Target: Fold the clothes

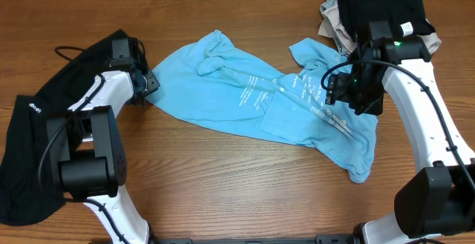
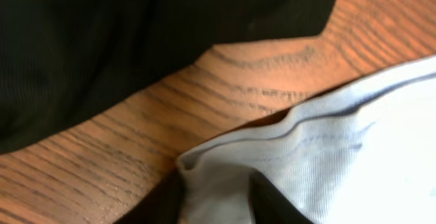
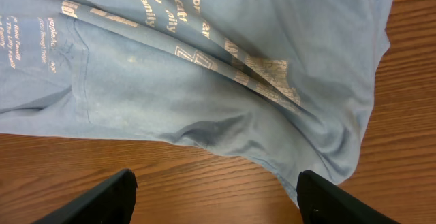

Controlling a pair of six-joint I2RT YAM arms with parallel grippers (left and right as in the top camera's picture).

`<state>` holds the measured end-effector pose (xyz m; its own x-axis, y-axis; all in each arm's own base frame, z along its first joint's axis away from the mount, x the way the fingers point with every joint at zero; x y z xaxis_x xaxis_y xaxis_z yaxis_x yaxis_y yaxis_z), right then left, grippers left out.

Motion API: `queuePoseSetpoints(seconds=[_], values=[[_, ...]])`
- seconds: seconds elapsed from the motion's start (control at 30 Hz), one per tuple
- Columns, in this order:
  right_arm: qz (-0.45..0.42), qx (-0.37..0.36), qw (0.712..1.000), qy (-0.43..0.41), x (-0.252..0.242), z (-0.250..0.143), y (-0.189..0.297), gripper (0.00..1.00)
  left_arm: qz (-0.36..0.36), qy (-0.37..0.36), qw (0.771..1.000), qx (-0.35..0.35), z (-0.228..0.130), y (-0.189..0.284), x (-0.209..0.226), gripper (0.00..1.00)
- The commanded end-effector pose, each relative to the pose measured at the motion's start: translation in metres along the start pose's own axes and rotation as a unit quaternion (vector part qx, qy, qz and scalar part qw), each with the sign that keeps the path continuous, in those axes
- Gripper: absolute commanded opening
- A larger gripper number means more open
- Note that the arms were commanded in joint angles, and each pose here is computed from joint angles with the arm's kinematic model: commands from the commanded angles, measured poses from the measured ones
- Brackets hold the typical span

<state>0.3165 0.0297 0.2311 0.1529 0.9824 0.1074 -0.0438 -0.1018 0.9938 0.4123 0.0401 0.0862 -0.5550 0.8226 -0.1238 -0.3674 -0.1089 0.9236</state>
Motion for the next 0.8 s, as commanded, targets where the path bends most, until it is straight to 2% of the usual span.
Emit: queuePoseSetpoints(seconds=[0.0, 0.1, 0.17, 0.37, 0.5, 0.77], values=[[0.007, -0.013, 1.0, 0.007, 0.005, 0.0, 0.007, 0.79, 0.01, 0.005, 0.998, 0.057, -0.03, -0.018, 0.014, 0.25], [0.014, -0.011, 1.0, 0.007, 0.006, 0.0, 0.007, 0.79, 0.016, 0.0, 0.998, 0.067, -0.037, -0.021, 0.019, 0.16], [0.014, -0.011, 1.0, 0.007, 0.006, 0.0, 0.007, 0.79, 0.027, 0.0, 0.997, 0.069, -0.038, -0.021, 0.022, 0.04], [0.021, -0.01, 1.0, 0.007, 0.007, -0.001, 0.008, 0.78, 0.049, 0.009, 0.994, 0.099, -0.017, 0.003, 0.035, 0.04], [0.043, -0.002, 0.999, 0.014, 0.015, -0.003, 0.007, 0.77, 0.057, 0.013, 0.993, 0.103, 0.029, 0.061, 0.04, 0.04], [0.045, 0.035, 0.997, 0.049, 0.037, -0.021, 0.002, 0.74, 0.041, 0.017, 0.997, 0.063, 0.074, 0.159, 0.03, 0.04]])
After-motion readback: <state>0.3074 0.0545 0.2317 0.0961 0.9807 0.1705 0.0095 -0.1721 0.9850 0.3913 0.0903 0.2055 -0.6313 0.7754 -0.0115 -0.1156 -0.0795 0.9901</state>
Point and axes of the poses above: each gripper's point midway between its finger pads, its own y axis back along the fingers, its own x axis along the line the jaws close on, z = x × y, the point moved 9 cm from there along y, back along the fingers, and after that the axes turned 3 degrees about y, right-handed, at the moved point
